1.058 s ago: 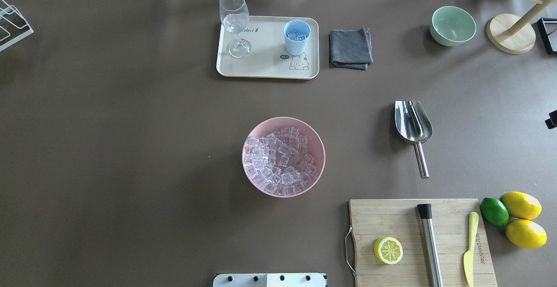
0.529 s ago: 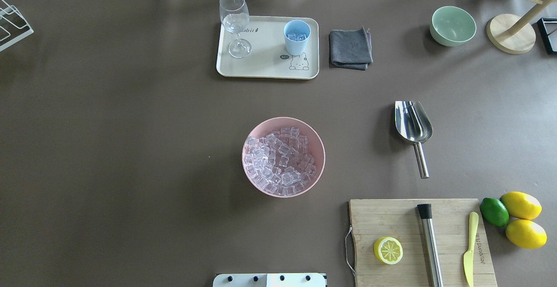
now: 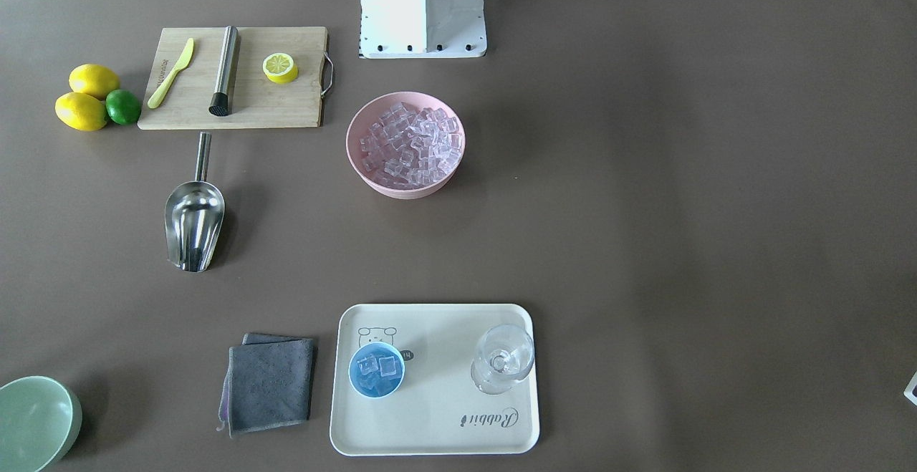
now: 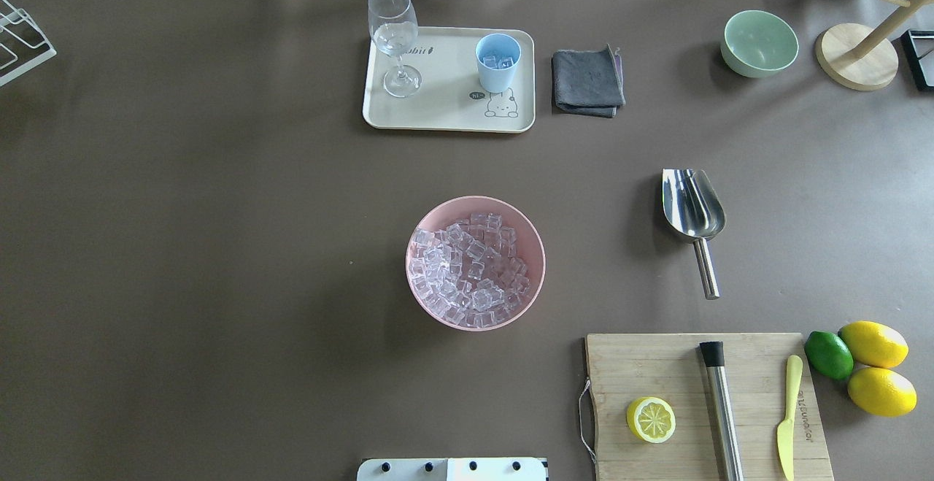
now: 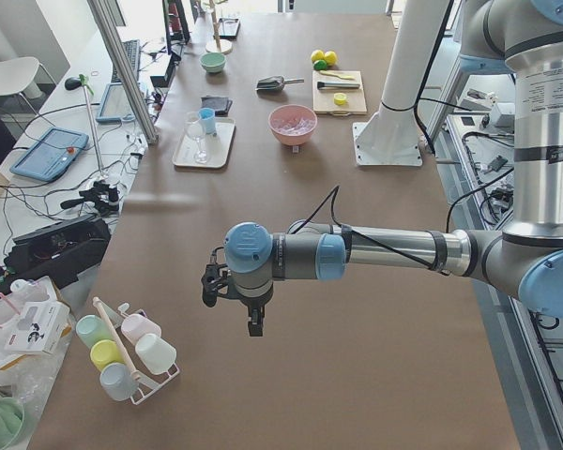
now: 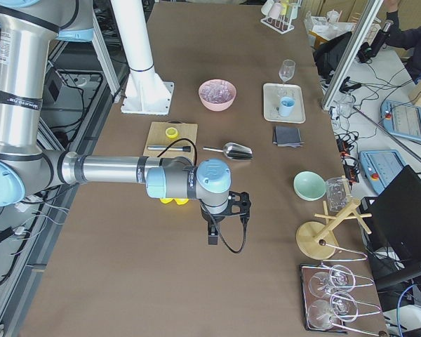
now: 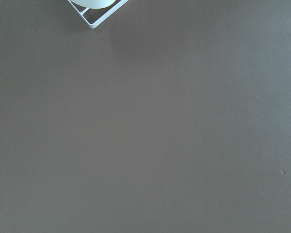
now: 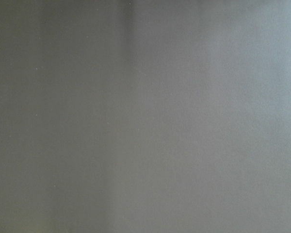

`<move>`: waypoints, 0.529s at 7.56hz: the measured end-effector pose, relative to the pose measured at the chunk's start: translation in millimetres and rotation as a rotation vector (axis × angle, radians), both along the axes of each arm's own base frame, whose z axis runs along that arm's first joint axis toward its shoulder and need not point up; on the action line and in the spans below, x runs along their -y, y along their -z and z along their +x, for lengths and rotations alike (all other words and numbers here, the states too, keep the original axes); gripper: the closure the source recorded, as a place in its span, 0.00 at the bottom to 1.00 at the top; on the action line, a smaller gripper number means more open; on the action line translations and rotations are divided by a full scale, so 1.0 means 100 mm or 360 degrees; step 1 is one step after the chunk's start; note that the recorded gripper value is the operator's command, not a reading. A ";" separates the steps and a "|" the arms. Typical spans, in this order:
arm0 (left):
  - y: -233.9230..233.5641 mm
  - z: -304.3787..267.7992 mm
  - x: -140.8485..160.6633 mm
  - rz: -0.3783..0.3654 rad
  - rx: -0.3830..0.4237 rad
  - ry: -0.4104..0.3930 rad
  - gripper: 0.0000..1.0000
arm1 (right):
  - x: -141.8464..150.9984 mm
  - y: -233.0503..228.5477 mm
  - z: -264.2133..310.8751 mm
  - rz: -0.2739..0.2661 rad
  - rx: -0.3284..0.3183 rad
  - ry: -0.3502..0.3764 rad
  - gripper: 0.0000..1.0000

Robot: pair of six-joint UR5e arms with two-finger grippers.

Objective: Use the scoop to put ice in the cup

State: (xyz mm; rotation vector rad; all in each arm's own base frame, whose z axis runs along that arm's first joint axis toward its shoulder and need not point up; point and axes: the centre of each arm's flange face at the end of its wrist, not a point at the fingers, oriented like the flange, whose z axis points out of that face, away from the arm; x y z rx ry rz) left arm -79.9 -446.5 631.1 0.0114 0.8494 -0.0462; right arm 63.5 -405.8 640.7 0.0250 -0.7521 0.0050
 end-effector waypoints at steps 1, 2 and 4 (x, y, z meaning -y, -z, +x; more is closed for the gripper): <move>0.00 0.01 0.00 0.0000 0.0001 -0.0003 0.01 | 0.00 0.04 0.00 -0.0037 0.0003 -0.0001 0.01; -0.01 0.01 0.00 -0.0002 0.0002 -0.0003 0.01 | 0.00 0.05 0.00 -0.0057 0.0001 0.0000 0.01; -0.01 0.01 0.00 -0.0004 0.0002 -0.0003 0.01 | -0.01 0.01 0.00 -0.0073 -0.0007 0.0007 0.01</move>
